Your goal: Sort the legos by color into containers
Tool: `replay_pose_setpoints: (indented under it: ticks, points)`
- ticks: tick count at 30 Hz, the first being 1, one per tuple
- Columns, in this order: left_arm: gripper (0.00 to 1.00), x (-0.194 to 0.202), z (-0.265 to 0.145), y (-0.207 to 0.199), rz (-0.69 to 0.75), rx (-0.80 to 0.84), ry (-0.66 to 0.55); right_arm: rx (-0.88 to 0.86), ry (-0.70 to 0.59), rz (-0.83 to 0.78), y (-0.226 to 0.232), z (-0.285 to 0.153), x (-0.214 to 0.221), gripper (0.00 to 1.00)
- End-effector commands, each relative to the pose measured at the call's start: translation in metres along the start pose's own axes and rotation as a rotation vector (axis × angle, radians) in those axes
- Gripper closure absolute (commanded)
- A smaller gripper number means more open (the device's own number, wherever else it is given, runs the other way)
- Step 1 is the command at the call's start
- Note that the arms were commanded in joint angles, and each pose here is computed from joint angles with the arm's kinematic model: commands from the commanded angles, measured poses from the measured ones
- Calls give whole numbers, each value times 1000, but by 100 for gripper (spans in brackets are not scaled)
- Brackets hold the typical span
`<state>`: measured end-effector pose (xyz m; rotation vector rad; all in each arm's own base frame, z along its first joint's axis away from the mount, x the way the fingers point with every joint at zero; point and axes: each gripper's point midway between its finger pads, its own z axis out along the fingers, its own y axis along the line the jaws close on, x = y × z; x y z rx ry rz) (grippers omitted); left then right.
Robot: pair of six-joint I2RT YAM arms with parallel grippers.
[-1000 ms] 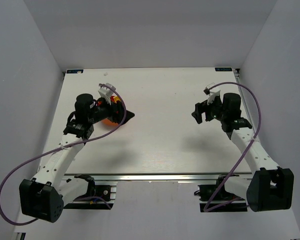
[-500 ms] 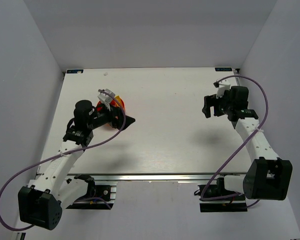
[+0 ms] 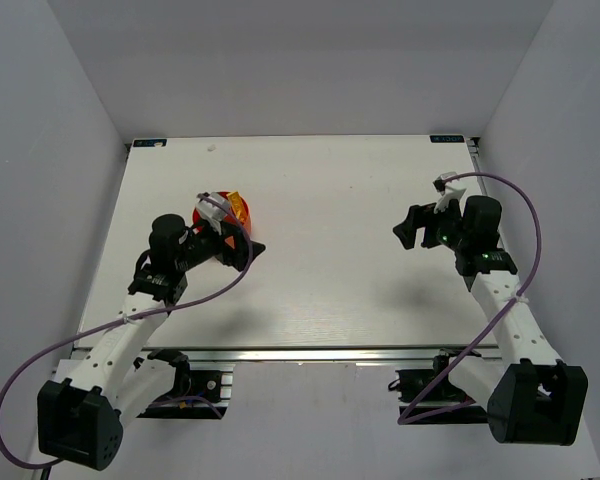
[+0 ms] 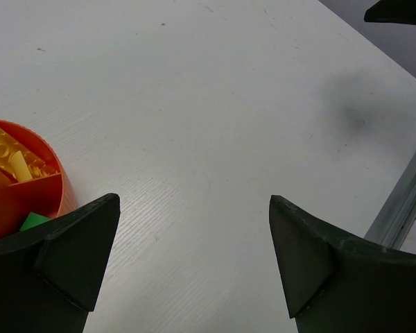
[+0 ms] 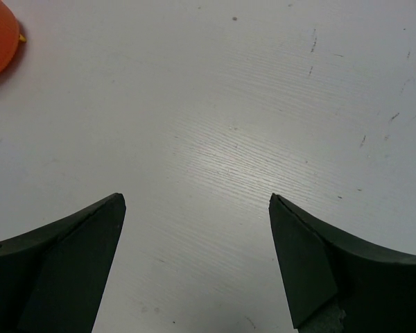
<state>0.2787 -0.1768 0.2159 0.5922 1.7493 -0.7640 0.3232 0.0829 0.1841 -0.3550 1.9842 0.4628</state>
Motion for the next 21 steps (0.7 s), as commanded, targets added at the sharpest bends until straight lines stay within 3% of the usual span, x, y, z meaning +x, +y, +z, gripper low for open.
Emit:
replay_pose_setpoints:
  ticks: [1, 11, 21]
  points:
    - [2, -16, -4, 5, 55, -48, -75, -46, -50, -17, 8, 0, -9, 11]
    - [2, -22, -15, 29, 57, -213, -83, 45, -20, -43, -19, 4, 7, 11]
    - [2, -17, -13, 28, 93, -191, -78, 95, -31, -110, -36, -3, 2, 11]
